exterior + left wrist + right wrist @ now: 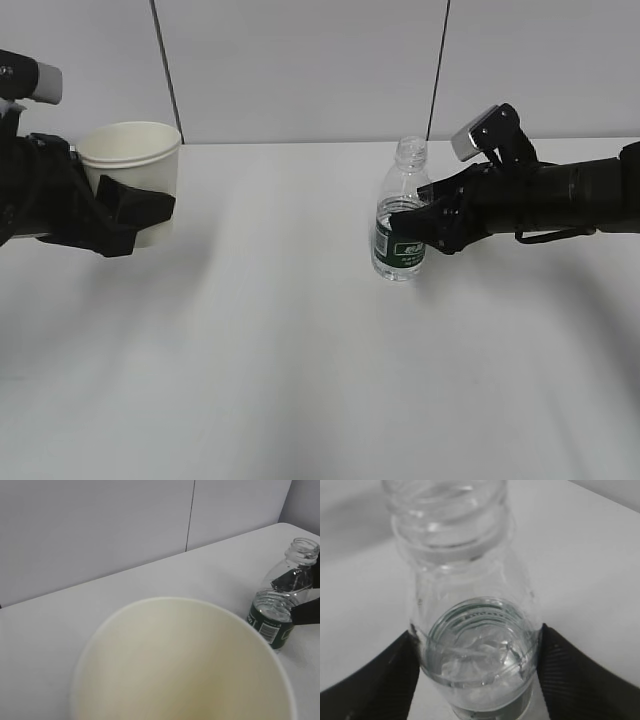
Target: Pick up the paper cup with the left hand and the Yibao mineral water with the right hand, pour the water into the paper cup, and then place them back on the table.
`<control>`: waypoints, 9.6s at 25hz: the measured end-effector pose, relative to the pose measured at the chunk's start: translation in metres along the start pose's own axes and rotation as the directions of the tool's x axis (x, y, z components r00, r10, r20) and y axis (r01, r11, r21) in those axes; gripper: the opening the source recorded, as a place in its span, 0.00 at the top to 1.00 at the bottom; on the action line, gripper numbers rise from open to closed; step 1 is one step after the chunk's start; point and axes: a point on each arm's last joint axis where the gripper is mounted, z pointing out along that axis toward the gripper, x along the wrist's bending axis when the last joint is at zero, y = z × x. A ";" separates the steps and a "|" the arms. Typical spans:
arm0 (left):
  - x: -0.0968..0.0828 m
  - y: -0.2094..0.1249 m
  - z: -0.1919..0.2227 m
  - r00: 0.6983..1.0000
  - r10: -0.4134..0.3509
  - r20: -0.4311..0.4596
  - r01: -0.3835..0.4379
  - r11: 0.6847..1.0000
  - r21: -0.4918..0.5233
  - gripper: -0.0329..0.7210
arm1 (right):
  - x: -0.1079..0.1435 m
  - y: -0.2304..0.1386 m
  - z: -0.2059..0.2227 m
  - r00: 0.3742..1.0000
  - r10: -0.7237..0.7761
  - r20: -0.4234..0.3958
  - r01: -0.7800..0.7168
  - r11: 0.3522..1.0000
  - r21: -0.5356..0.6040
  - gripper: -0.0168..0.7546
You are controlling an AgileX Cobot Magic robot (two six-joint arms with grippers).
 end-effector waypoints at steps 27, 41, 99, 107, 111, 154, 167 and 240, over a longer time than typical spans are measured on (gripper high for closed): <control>-0.001 0.001 0.000 1.000 -0.010 0.008 0.010 1.000 -0.009 0.46 | 0.002 0.004 -0.001 1.000 0.000 -0.025 0.000 1.000 -0.016 0.42; 0.002 0.028 -0.001 0.999 0.017 0.027 -0.015 0.995 -0.099 0.46 | 0.011 0.047 -0.033 1.000 -0.011 0.013 0.012 1.000 -0.012 0.42; -0.049 0.032 0.013 0.942 0.060 0.330 -0.025 0.994 -0.108 0.47 | 0.095 0.197 -0.040 0.708 -0.694 -0.130 0.705 0.686 0.178 0.42; -0.049 0.038 0.015 0.933 0.082 0.350 -0.044 0.992 -0.114 0.47 | 0.096 0.197 -0.039 0.674 -0.726 -0.139 0.738 0.653 0.170 0.42; -0.048 0.047 0.019 0.921 0.114 0.372 -0.078 0.991 -0.111 0.47 | 0.096 0.197 -0.039 0.671 -0.728 -0.140 0.741 0.650 0.170 0.42; -0.058 0.064 0.031 0.886 0.230 0.403 -0.191 0.972 -0.134 0.47 | 0.105 0.207 -0.030 0.301 -0.947 -0.109 0.944 0.279 0.176 0.42; -0.058 0.064 0.031 0.892 0.219 0.395 -0.180 0.974 -0.135 0.47 | 0.103 0.209 -0.030 0.101 -0.989 -0.112 0.982 0.081 0.168 0.42; -0.060 0.069 0.029 0.886 0.176 0.429 -0.119 0.981 -0.156 0.47 | 0.101 0.224 -0.029 -0.178 -0.984 -0.018 0.954 -0.177 0.243 0.42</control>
